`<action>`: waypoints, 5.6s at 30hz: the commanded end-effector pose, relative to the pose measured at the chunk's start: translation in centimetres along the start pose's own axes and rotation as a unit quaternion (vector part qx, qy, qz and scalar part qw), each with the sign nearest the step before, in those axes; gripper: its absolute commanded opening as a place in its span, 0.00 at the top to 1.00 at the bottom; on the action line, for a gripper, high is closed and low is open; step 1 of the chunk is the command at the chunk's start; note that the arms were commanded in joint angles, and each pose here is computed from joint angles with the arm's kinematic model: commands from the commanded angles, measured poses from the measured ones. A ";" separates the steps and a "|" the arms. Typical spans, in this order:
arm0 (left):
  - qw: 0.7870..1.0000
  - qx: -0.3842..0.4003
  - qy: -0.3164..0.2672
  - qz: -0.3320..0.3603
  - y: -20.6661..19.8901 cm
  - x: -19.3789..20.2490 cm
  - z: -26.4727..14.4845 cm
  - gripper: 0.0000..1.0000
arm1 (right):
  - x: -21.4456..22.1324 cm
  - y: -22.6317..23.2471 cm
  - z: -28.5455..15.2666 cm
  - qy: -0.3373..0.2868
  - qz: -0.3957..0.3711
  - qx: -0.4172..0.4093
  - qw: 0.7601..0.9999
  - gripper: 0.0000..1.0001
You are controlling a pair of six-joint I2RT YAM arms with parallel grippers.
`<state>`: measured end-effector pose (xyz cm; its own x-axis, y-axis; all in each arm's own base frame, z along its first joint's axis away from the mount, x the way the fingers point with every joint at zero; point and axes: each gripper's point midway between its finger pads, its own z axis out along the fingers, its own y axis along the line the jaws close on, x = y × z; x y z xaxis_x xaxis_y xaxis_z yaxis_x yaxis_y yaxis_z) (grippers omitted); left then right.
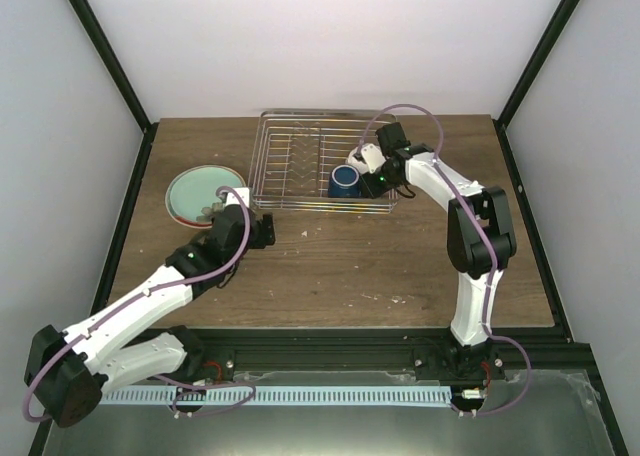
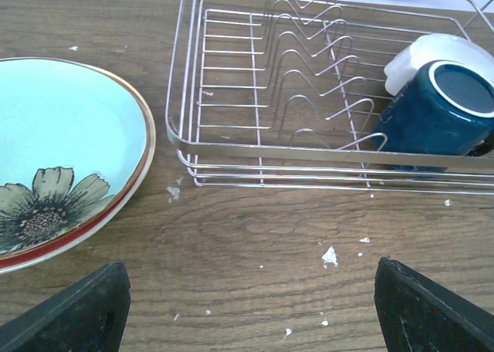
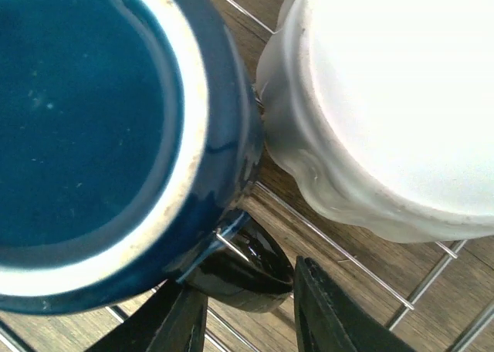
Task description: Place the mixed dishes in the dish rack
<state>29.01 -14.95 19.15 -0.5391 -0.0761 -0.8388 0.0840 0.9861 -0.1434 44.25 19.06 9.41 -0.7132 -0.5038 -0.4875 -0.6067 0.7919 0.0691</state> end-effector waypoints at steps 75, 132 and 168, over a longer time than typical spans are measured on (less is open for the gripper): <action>0.944 -0.173 0.157 -0.235 24.1 0.7 11.6 0.03 | 2.6 4.6 -13.3 -0.198 0.096 0.018 0.975 0.35; 0.944 -0.148 0.161 -0.247 23.9 2.2 12.2 0.12 | 2.9 4.0 -11.3 -0.172 0.098 0.021 0.980 0.35; 0.934 -0.112 0.179 -0.290 22.8 6.5 13.3 1.00 | 3.6 3.8 -10.9 -0.162 0.102 0.029 0.981 0.35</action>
<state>41.47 6.26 7.07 -0.5936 -0.5938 -0.5431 -0.4334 0.8046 -0.4061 35.63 16.32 17.43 -0.6673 -0.1965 -0.7184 -0.4307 0.8887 0.1569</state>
